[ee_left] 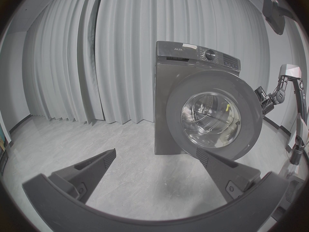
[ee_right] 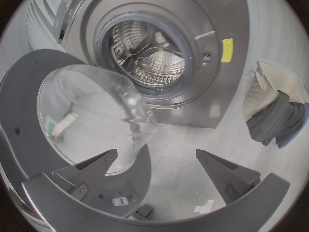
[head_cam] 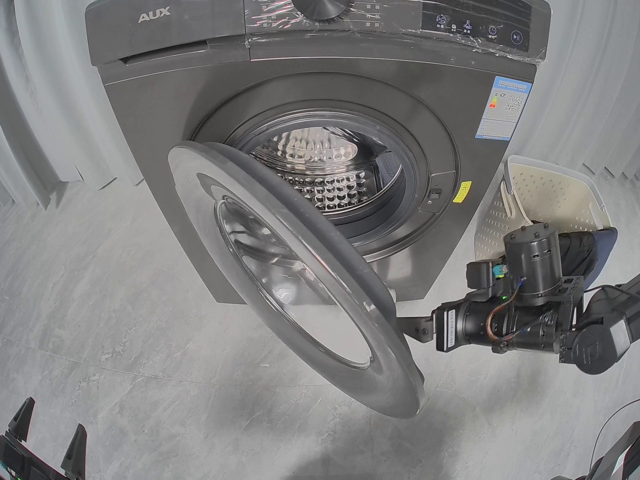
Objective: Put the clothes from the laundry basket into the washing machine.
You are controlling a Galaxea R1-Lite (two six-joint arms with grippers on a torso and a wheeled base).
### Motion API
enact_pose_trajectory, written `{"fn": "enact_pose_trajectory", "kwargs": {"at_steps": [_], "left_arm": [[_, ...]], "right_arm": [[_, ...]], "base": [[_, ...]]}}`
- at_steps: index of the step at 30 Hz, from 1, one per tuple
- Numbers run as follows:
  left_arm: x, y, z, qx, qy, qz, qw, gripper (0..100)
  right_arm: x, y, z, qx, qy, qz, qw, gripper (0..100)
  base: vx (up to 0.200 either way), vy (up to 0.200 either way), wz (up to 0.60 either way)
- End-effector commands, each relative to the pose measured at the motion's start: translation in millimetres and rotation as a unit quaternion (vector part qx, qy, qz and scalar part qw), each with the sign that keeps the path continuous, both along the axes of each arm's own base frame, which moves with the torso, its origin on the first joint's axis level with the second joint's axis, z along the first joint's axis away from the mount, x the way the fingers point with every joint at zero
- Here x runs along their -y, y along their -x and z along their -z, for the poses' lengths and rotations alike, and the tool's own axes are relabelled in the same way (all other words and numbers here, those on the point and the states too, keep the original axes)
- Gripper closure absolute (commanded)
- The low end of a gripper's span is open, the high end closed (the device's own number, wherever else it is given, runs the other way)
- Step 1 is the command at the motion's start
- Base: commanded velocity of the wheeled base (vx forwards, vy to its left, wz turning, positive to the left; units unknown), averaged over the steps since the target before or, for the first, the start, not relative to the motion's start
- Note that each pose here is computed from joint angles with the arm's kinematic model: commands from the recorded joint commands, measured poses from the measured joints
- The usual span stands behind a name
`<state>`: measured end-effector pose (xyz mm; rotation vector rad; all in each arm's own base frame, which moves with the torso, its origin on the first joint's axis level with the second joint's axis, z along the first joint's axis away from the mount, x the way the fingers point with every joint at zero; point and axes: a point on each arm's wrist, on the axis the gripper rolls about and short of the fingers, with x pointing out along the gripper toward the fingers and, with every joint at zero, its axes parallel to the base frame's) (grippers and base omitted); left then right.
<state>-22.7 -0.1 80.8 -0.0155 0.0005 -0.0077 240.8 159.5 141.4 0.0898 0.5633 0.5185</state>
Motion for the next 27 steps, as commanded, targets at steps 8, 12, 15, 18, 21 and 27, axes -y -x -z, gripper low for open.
{"fn": "enact_pose_trajectory", "kwargs": {"at_steps": [8,12,15,18,21,27], "left_arm": [[0.0,0.1,4.8,0.000,0.001,0.001,1.0000,0],[0.0,0.1,4.8,0.000,0.000,0.001,1.0000,0],[0.0,0.1,4.8,0.000,0.000,0.001,1.0000,0],[0.0,0.1,4.8,0.000,0.000,0.001,1.0000,0],[0.0,0.1,4.8,0.000,0.000,0.001,1.0000,0],[0.0,0.1,4.8,0.000,0.000,0.000,1.0000,0]], "right_arm": [[-5.8,1.6,3.1,0.027,-0.016,-0.016,0.9994,0],[10.1,-16.2,-5.8,0.043,-0.023,0.023,0.9985,0],[15.9,-24.7,-11.9,0.053,-0.028,0.038,0.9974,0],[15.7,-39.3,-12.7,0.056,-0.029,0.049,0.9968,0],[5.3,-51.9,6.1,0.036,-0.018,0.045,0.9982,0],[-37.1,-52.5,36.0,0.004,-0.003,-0.007,1.0000,0]], "base": [[0.000,0.000,0.00],[0.000,0.000,0.00],[0.000,0.000,0.00],[0.000,0.000,0.00],[0.000,0.000,0.00],[0.000,0.000,0.00]]}}
